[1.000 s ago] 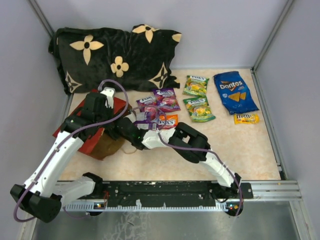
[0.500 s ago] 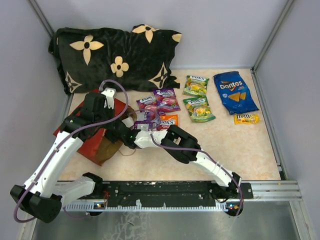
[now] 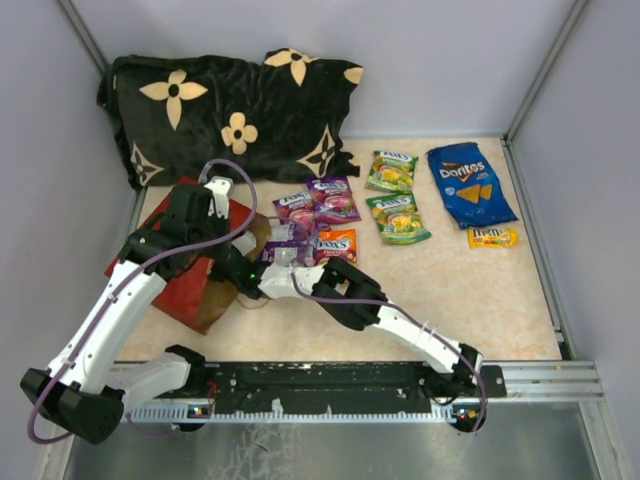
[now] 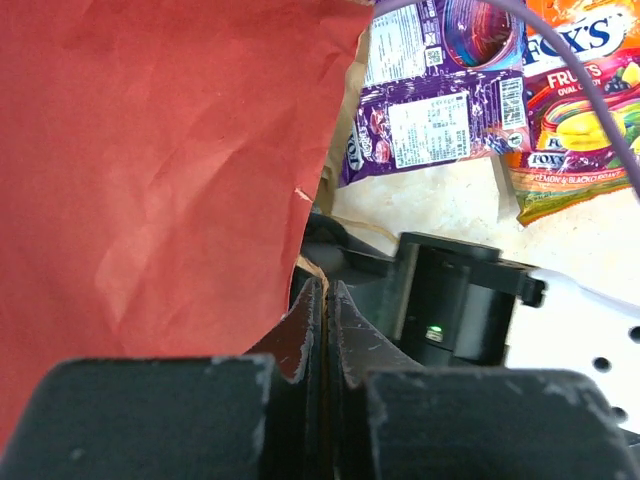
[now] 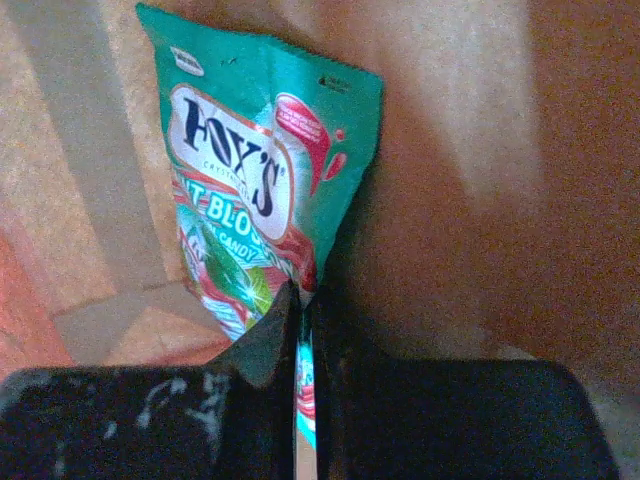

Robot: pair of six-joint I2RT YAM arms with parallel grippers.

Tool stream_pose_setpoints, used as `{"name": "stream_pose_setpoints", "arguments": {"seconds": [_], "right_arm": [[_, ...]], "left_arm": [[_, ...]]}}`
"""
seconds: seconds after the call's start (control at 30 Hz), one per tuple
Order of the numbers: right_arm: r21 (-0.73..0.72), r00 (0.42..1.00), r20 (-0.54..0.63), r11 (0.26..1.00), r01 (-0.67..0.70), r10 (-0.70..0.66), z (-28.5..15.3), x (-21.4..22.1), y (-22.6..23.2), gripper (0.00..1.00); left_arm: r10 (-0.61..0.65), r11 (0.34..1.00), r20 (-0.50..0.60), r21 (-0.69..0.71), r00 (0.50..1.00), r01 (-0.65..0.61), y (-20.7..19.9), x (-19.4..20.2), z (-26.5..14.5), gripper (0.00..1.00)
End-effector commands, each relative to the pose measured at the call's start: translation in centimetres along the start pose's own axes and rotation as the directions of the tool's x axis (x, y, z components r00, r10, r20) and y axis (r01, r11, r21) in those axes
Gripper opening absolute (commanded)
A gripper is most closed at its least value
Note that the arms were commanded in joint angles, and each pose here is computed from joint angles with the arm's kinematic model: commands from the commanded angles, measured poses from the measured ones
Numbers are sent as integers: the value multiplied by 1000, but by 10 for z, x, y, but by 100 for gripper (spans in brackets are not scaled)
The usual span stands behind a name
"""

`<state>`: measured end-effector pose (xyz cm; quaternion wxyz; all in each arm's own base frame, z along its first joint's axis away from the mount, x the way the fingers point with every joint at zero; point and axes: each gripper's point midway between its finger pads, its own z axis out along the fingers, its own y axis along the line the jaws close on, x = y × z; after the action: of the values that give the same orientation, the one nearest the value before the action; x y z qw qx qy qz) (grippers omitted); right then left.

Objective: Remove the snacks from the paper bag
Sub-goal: Take out the snack from the paper bag.

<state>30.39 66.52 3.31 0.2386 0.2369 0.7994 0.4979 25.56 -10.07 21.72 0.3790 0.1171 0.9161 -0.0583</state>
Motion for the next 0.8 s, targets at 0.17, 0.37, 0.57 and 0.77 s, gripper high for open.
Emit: {"name": "stream_pose_setpoints", "arguments": {"seconds": [0.17, 0.37, 0.57, 0.77], "right_arm": [[-224, 903, -10, 881, 417, -430, -150, -28, 80, 0], [-331, 762, -233, 786, 523, -605, -233, -22, 69, 0], [-431, 546, -252, 598, 676, -799, -304, -60, 74, 0], [-276, 497, -85, 500, 821, -864, -332, -179, 81, 0]], "left_arm": [[-43, 990, 58, -129, 997, 50, 21, -12, -7, 3], [-52, 967, 54, -247, 997, 64, 41, -10, 5, 3], [-70, 938, 92, -332, 993, 96, 63, -17, -1, 4], [-81, 933, 99, -342, 992, 110, 68, -18, -5, 4]]}}
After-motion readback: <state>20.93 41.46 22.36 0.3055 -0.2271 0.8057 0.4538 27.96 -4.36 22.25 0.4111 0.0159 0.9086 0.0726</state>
